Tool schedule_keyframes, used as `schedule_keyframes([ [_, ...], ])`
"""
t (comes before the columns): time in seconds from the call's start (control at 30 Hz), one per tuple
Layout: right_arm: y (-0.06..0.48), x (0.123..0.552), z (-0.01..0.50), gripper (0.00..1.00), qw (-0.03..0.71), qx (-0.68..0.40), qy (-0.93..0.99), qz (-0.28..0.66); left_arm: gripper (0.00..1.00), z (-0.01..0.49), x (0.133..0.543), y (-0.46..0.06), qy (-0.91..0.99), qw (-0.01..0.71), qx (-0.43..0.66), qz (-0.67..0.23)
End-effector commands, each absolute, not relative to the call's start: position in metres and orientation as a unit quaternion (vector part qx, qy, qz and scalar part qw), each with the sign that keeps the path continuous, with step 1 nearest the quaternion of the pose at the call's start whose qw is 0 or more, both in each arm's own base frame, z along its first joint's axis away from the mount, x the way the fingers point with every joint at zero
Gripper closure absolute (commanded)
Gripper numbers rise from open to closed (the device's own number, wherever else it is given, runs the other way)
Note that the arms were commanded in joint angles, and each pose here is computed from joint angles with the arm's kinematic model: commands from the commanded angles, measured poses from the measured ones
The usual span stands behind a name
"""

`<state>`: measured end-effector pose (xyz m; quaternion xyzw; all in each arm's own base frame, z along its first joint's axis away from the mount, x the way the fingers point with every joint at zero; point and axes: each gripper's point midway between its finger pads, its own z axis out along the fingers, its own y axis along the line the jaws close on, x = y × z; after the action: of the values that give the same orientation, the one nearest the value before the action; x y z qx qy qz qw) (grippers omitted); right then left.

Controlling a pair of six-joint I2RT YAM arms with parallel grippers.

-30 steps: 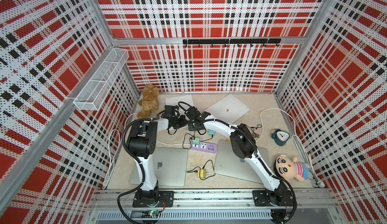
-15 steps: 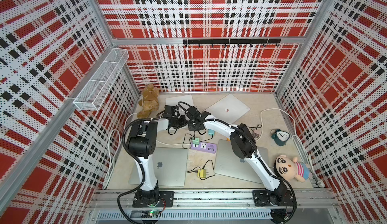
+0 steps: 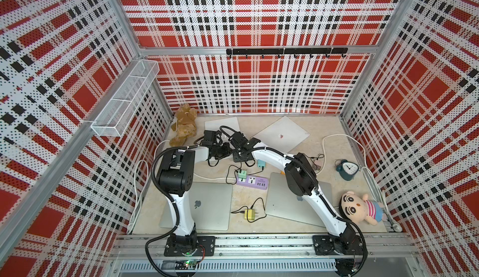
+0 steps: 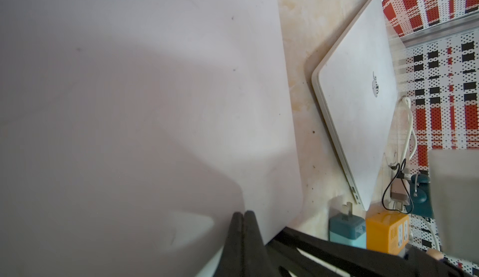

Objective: Unplug the laptop charger
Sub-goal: Remove the charging cable from the laptop.

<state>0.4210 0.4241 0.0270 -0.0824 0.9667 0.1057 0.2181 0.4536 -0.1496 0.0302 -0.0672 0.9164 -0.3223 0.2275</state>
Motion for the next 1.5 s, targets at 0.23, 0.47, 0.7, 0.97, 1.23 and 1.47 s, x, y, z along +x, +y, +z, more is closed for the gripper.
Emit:
schedule_keyframes([
  [0.23, 0.434, 0.385, -0.006, 1.0, 0.137, -0.063, 0.98, 0.131, 1.0, -0.029, 0.399, -0.142, 0.951, 0.118, -0.094, -0.27],
  [0.47, 0.421, 0.389, -0.004, 1.0, 0.149, -0.079, 0.981, 0.091, 1.0, -0.029, 0.399, -0.142, 0.951, 0.119, -0.093, -0.27],
  [0.7, 0.413, 0.392, 0.005, 1.0, 0.159, -0.081, 0.981, 0.075, 1.0, -0.026, 0.399, -0.145, 0.951, 0.12, -0.091, -0.272],
  [0.97, 0.419, 0.395, 0.018, 1.0, 0.175, -0.047, 0.974, 0.136, 1.0, -0.022, 0.4, -0.145, 0.95, 0.126, -0.09, -0.272],
  [1.23, 0.408, 0.398, 0.02, 1.0, 0.176, -0.057, 0.977, 0.106, 1.0, -0.016, 0.403, -0.149, 0.949, 0.129, -0.088, -0.274],
  [1.47, 0.41, 0.4, 0.036, 0.88, 0.19, -0.06, 0.973, 0.119, 1.0, 0.0, 0.408, -0.151, 0.949, 0.145, -0.082, -0.269],
])
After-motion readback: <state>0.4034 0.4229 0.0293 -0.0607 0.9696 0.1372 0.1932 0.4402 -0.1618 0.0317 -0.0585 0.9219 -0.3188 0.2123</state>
